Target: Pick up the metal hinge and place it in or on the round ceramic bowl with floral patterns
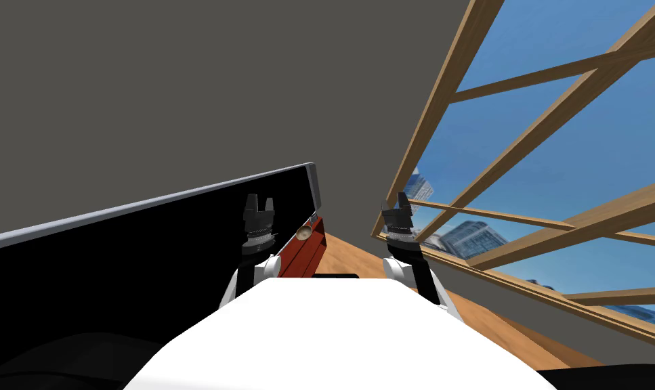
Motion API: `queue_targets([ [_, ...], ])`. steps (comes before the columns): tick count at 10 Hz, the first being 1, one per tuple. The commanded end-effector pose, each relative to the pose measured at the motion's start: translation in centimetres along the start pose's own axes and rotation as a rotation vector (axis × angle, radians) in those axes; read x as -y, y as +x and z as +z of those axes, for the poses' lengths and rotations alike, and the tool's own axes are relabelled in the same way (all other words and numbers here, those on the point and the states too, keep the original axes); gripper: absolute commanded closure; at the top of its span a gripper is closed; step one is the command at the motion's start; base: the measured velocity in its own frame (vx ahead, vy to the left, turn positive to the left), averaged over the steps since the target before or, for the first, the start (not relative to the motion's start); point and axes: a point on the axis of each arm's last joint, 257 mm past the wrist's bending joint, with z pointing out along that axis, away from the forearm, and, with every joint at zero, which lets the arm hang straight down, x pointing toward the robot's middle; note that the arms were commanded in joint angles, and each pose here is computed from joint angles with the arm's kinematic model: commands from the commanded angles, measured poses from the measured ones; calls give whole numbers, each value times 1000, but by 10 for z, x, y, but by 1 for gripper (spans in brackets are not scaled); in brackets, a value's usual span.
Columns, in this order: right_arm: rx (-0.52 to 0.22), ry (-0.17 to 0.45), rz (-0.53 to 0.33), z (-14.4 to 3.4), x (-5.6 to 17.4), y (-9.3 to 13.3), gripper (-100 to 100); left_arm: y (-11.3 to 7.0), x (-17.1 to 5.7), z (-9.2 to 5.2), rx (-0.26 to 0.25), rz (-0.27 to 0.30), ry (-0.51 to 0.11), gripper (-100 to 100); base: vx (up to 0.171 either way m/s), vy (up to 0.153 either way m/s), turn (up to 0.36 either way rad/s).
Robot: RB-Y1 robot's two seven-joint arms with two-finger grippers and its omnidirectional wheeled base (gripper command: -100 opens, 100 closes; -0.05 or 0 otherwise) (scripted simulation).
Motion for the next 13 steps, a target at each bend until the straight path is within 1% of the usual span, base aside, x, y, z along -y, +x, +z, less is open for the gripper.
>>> queue_targets([
  [1,0,0,0,0,0,0,0,6,-6,-5,-35,3,-19,-100,-12,10,12],
  [3,0,0,0,0,0,0,0,16,-21,-19,-97,3,-70,-100,-27,21,15],
  [4,0,0,0,0,0,0,0,22,-32,-29,-129,0,-108,-100,-54,20,15],
  [5,0,0,0,0,0,0,0,23,-32,-29,-141,3,-107,-100,-45,20,4],
  [7,0,0,0,0,0,0,0,37,-58,-58,-215,-9,-204,-100,-44,22,0],
  [8,0,0,0,0,0,0,0,39,-58,-59,-235,-4,-202,-100,-38,12,-4],
  [9,0,0,0,0,0,0,0,45,-72,-78,-270,-14,-261,-100,-37,11,-13],
  [10,0,0,0,0,0,0,0,47,-72,-78,-288,-10,-259,-100,-33,9,-9],
  [11,0,0,0,0,0,0,0,53,-87,-100,-327,-22,-323,-100,-44,6,-26],
  [12,0,0,0,0,0,0,0,55,-87,-101,-345,-18,-322,-100,-37,2,-15],
  [13,0,0,0,0,0,0,0,61,-101,-126,-383,-32,-390,-100,-36,-1,-40],
])
